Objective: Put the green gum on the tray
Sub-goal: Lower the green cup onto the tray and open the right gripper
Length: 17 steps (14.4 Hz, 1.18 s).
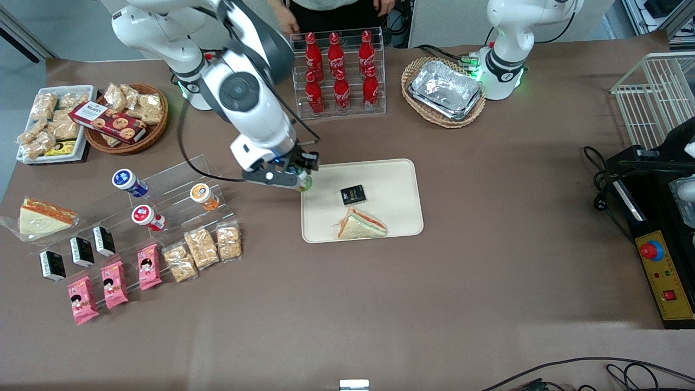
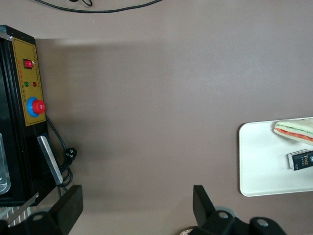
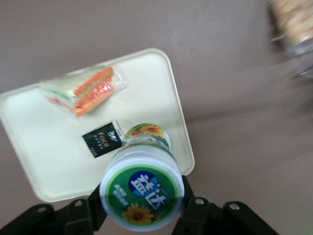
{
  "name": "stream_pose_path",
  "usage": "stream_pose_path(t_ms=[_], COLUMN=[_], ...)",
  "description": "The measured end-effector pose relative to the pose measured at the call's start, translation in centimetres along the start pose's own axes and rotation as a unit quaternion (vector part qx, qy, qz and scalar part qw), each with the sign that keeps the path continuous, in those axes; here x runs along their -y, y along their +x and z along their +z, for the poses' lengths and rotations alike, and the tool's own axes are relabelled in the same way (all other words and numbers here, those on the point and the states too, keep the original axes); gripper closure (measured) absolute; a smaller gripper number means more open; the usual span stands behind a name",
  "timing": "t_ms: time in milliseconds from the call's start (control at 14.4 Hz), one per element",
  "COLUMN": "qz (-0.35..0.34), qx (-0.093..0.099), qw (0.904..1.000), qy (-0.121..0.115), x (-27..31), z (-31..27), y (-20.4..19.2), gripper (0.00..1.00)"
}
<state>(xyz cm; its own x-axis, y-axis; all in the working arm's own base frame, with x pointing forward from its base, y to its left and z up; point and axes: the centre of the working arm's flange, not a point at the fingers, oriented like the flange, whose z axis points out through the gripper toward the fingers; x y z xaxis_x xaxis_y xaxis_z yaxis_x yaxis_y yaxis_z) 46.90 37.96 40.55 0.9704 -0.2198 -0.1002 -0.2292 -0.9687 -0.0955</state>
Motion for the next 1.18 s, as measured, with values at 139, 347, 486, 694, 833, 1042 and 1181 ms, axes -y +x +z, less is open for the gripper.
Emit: stream_pose_path(t_ms=[139, 347, 486, 694, 833, 1042, 1181], qz=[-0.005, -0.013, -0.014, -0.019, -0.023, -0.027, -0.029], qx=[0.011, 0.029, 0.033, 0.042, 0.048, 0.048, 0.049], qw=[0.9999, 0.9994, 0.9993, 0.9989, 0.9984, 0.9983, 0.9982], qy=[-0.009, -0.016, -0.011, -0.011, -0.016, -0.016, -0.017], x=[-0.4, 0.0, 0.1, 0.4, 0.7, 1.0, 1.0], z=[5.0, 11.2, 14.7, 18.2, 19.3, 19.3, 19.5], y=[-1.2, -2.2, -2.6, -3.4, -4.0, -4.5, -4.6], gripper=[0.42, 0.42, 0.42, 0.42, 0.42, 0.33, 0.17])
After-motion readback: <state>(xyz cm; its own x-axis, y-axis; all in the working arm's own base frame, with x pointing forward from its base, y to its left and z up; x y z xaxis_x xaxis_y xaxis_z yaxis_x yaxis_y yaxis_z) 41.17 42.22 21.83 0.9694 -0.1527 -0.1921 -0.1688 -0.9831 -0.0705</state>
